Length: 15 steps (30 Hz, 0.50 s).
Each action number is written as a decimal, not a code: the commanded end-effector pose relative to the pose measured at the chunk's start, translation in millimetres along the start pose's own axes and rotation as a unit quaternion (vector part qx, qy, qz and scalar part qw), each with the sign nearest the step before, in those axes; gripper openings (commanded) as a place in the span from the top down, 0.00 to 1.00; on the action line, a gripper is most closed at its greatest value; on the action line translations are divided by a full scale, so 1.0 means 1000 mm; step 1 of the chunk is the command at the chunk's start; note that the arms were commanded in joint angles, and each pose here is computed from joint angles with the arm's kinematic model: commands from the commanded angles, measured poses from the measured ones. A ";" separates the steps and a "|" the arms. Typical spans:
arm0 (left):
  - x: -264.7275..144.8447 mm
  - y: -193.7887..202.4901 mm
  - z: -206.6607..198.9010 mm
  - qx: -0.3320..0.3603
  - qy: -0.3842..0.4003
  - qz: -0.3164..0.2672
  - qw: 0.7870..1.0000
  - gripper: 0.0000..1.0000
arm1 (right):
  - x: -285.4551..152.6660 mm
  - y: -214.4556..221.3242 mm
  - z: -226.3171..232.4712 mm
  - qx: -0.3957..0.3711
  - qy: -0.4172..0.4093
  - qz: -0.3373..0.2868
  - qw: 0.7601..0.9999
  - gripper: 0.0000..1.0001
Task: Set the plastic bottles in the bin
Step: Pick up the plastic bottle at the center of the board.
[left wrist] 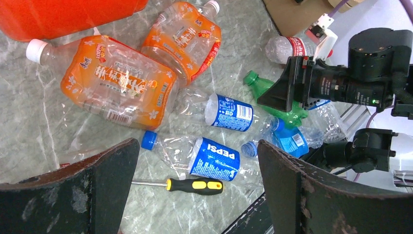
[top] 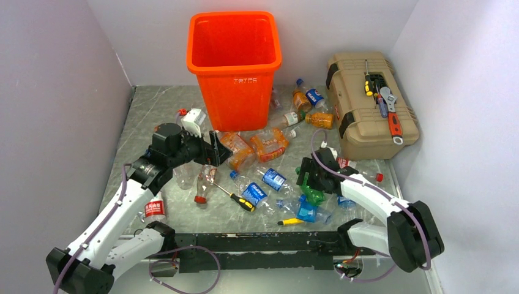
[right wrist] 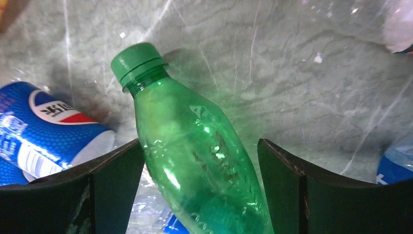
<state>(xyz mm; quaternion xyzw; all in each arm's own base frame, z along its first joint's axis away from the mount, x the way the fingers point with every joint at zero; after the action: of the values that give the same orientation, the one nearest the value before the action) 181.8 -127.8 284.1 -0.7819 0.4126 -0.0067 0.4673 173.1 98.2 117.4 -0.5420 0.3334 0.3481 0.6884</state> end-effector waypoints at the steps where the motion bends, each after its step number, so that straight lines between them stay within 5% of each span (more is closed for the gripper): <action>1: 0.000 -0.006 -0.005 0.003 0.017 -0.013 1.000 0.04 | 0.005 0.002 0.002 -0.012 -0.018 0.008 1.000 0.13; 5: -0.001 -0.006 -0.005 0.004 0.015 -0.016 1.000 0.04 | 0.004 0.000 0.002 -0.011 -0.020 -0.004 1.000 0.22; 11: -0.003 -0.007 -0.005 0.007 0.010 -0.021 1.000 0.04 | 0.000 -0.007 0.006 -0.020 -0.039 -0.023 0.999 0.56; 15: -0.006 -0.009 -0.005 0.013 0.003 -0.038 0.999 0.04 | -0.035 -0.033 0.014 -0.038 -0.079 -0.113 0.990 0.63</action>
<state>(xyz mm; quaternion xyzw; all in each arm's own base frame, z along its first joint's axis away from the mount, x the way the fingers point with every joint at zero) 182.2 -127.6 283.8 -0.7822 0.4109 -0.0052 0.4683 171.6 99.6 117.1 -0.5473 0.3091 0.3664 0.6860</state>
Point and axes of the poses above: each gripper's point midway between its finger pads, its own x axis out along the fingers, its own z axis along the line the jaws close on, y = z × x, the point moved 10 cm from there along -x, back along the fingers, and after that the axes turned 8 degrees about -x, right-handed, at the moved point
